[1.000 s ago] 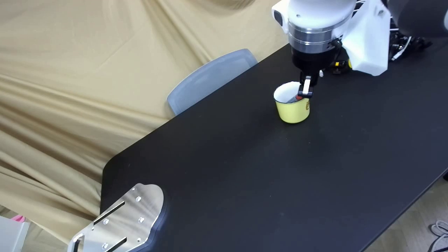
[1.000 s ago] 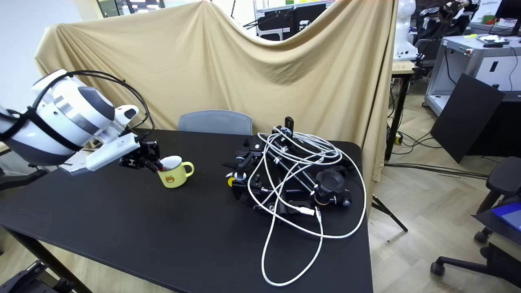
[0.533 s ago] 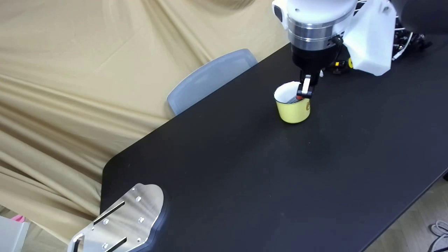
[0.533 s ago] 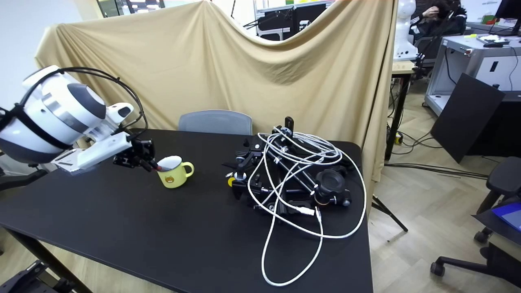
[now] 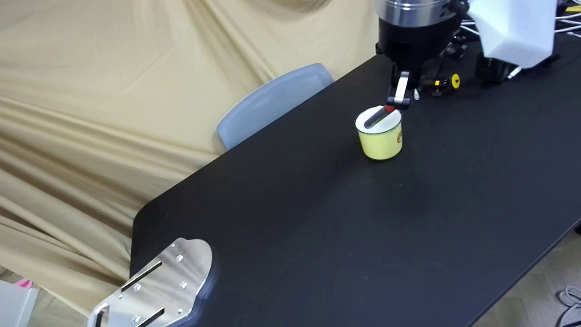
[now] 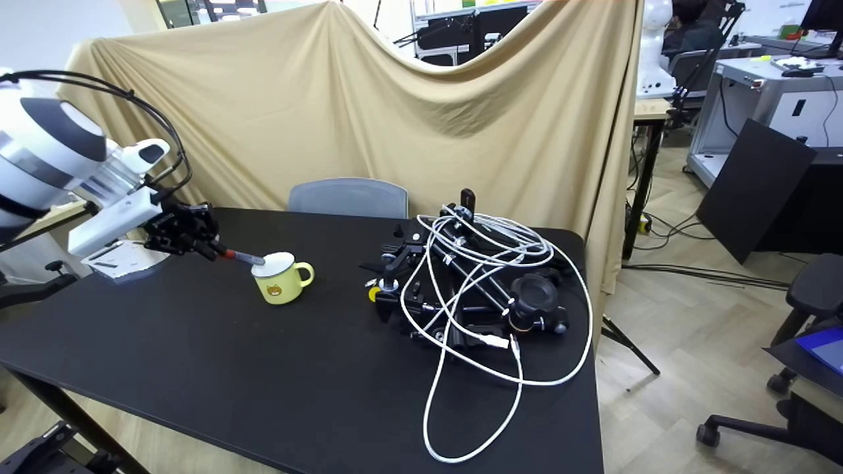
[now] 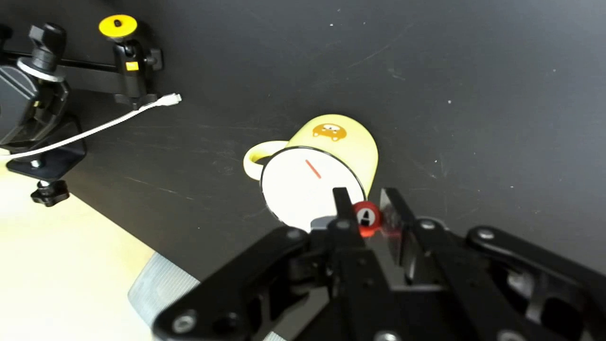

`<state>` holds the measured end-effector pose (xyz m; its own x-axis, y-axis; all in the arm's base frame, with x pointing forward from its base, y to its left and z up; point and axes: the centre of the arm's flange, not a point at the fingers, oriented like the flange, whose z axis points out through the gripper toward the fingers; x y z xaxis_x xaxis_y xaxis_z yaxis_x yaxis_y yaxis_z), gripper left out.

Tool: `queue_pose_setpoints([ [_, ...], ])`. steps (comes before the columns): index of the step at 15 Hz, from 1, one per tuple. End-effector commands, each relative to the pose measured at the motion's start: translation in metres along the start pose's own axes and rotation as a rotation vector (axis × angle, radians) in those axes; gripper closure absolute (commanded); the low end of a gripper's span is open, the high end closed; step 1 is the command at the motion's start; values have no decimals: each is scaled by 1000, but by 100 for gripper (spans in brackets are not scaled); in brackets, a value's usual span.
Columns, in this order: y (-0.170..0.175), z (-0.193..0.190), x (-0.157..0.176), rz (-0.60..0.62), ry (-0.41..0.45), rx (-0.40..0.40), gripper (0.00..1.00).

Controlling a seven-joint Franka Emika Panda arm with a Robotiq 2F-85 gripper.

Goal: Remove the red marker from the yellow mug, place the marker back in the mug, take the marker out of the mug

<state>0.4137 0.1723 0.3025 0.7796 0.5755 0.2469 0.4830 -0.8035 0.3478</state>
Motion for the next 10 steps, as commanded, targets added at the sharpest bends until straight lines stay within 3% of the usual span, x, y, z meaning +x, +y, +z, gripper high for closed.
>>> queue_pose_setpoints([
  [1, 0, -29, -13, 32, 22, -55, 95],
  [10, 45, -20, -36, 164, 31, -93, 95],
])
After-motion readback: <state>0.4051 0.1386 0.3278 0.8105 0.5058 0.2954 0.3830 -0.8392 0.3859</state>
